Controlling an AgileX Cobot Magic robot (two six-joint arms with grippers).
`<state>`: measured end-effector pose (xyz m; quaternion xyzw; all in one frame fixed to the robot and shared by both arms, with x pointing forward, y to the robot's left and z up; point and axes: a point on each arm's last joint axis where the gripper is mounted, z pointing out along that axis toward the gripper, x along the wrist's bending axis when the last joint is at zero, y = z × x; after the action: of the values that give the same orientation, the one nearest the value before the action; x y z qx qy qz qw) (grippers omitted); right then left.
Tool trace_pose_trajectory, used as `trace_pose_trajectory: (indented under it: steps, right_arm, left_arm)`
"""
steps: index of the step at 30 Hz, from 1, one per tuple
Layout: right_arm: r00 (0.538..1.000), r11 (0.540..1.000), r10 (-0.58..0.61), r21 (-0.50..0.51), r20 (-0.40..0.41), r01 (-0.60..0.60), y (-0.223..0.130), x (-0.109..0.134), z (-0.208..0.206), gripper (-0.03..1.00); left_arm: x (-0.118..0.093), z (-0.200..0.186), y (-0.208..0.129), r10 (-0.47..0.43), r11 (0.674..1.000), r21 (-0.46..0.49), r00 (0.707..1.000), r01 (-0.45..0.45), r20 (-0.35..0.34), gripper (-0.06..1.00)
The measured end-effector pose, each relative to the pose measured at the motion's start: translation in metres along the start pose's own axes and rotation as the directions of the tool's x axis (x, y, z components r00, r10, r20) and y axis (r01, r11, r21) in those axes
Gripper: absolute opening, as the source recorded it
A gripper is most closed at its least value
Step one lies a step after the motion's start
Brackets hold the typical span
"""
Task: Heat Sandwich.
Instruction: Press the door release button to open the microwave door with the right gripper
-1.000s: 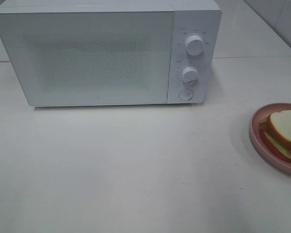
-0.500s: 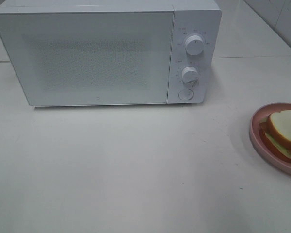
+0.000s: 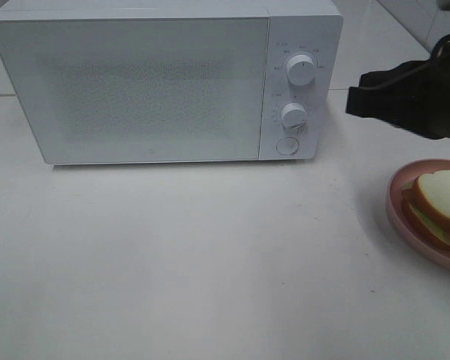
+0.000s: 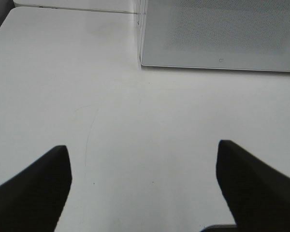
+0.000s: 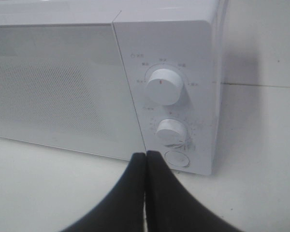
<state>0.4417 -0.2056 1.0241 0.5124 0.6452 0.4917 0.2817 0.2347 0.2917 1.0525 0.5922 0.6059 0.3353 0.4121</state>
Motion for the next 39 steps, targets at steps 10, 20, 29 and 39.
trace_pose_trajectory:
  steps: [10,20,29,39]
  right_arm:
    - [0.998,0.994,0.067,0.084,-0.013,-0.065,-0.03,0.016,0.037,0.01]
    - [0.966,0.956,0.242,0.151,0.09,-0.253,-0.071,0.011,0.076,0.01]
    - [0.905,0.905,0.4,0.093,0.144,-0.415,-0.093,0.005,0.095,0.02]
    - [0.736,0.736,0.675,-0.114,0.052,-0.667,-0.097,0.001,0.109,0.03]
  left_arm:
    - [0.0,0.0,0.0,0.0,1.0,0.0,1.0,0.0,0.0,0.75]
    - [0.0,0.0,0.0,0.0,1.0,0.0,1.0,0.0,0.0,0.75]
    - [0.0,0.0,0.0,0.0,1.0,0.0,1.0,0.0,0.0,0.75]
    - [0.0,0.0,0.0,0.0,1.0,0.0,1.0,0.0,0.0,0.75]
